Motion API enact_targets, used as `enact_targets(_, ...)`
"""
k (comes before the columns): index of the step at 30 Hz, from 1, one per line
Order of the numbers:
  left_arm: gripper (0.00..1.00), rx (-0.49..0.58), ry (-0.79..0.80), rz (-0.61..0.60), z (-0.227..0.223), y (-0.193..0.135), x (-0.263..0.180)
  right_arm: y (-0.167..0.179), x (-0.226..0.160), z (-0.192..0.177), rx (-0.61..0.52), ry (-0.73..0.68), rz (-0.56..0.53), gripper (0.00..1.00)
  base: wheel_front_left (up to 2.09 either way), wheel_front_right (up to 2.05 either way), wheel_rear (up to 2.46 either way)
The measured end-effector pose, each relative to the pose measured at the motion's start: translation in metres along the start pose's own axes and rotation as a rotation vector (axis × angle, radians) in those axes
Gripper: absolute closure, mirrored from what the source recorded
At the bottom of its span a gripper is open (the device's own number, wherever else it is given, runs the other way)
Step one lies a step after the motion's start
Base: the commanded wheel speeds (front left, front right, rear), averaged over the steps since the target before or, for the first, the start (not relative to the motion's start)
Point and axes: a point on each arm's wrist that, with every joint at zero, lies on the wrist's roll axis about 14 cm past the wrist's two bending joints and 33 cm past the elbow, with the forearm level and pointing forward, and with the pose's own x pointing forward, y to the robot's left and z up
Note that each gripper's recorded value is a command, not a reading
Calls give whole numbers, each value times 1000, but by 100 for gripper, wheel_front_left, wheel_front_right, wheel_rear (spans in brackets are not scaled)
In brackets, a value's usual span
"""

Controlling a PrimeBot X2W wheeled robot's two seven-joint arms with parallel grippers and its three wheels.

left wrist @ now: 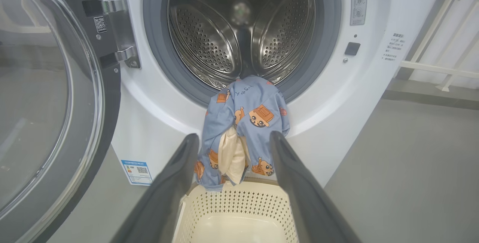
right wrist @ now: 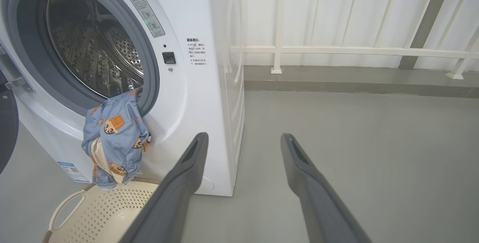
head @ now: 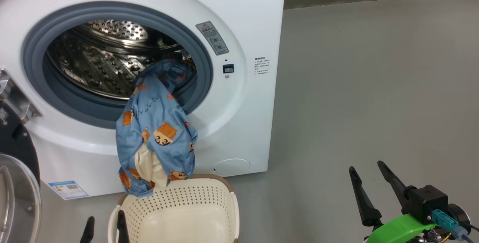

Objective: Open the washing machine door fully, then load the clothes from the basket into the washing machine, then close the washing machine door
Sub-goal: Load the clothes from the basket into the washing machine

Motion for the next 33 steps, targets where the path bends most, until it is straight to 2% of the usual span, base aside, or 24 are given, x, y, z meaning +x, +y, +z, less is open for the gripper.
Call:
enact_targets(19,0,11,30,-3,-6,-1,1,0,-2,-8,8,24,-3,0,0,0,0)
enact_targets(25,0,9,123,4,-28,1,2,1,1,-13,10,41,0,0,0,0,0)
enact_targets(33,0,-20,260,-60,-58,-17,33,1,13,-19,15,57,4,0,0,0,0)
